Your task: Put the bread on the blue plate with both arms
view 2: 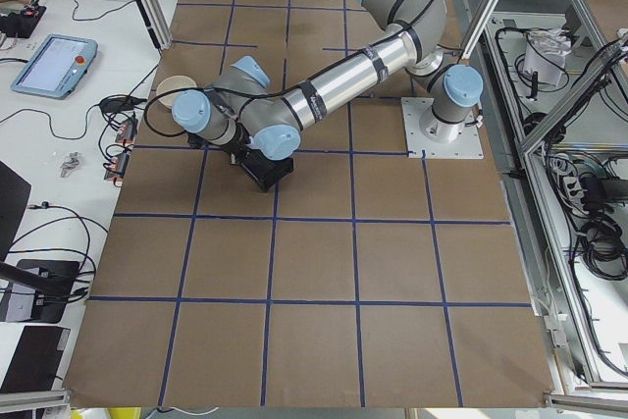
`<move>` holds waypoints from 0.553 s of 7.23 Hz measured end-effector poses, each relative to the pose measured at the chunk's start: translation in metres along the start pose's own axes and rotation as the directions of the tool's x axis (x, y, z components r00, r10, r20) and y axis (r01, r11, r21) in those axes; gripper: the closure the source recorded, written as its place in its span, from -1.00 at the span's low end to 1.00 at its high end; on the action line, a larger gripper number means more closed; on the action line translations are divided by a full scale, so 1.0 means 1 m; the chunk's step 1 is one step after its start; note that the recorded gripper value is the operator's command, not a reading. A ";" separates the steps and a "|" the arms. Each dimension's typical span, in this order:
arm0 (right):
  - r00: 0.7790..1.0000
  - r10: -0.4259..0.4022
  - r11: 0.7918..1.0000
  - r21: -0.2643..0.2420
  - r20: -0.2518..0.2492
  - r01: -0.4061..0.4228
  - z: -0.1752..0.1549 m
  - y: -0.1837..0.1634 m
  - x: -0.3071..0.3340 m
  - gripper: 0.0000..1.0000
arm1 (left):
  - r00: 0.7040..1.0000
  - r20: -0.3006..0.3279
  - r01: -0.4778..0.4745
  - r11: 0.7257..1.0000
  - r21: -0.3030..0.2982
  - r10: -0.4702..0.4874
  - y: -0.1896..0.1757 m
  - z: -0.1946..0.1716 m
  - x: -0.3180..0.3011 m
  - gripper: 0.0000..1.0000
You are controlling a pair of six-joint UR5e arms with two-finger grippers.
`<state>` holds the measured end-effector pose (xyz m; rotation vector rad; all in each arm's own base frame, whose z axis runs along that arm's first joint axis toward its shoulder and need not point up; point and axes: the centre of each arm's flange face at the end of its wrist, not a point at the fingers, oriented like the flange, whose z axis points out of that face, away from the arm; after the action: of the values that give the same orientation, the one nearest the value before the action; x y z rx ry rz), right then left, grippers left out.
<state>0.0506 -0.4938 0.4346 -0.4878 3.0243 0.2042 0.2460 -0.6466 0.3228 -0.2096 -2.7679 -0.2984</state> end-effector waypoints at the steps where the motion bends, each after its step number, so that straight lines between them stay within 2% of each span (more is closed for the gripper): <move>1: 0.999 0.043 0.999 -0.003 -0.012 -0.043 -0.013 -0.004 -0.042 0.82 | 1.000 -0.013 0.022 0.999 -0.027 -0.023 0.014 0.009 0.032 0.94; 2: 0.998 0.059 0.998 -0.004 -0.024 -0.059 -0.018 -0.007 -0.074 0.80 | 0.998 -0.014 0.056 0.997 -0.053 -0.057 0.030 0.025 0.078 0.94; 4: 0.997 0.064 0.998 -0.009 -0.038 -0.065 -0.016 -0.007 -0.097 0.79 | 0.994 0.038 0.105 0.992 -0.064 -0.103 0.052 0.076 0.183 0.94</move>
<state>0.1435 -0.4727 0.4587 -0.3994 3.0801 0.2174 0.0606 -0.5594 0.3274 -0.0873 -2.8102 -0.4175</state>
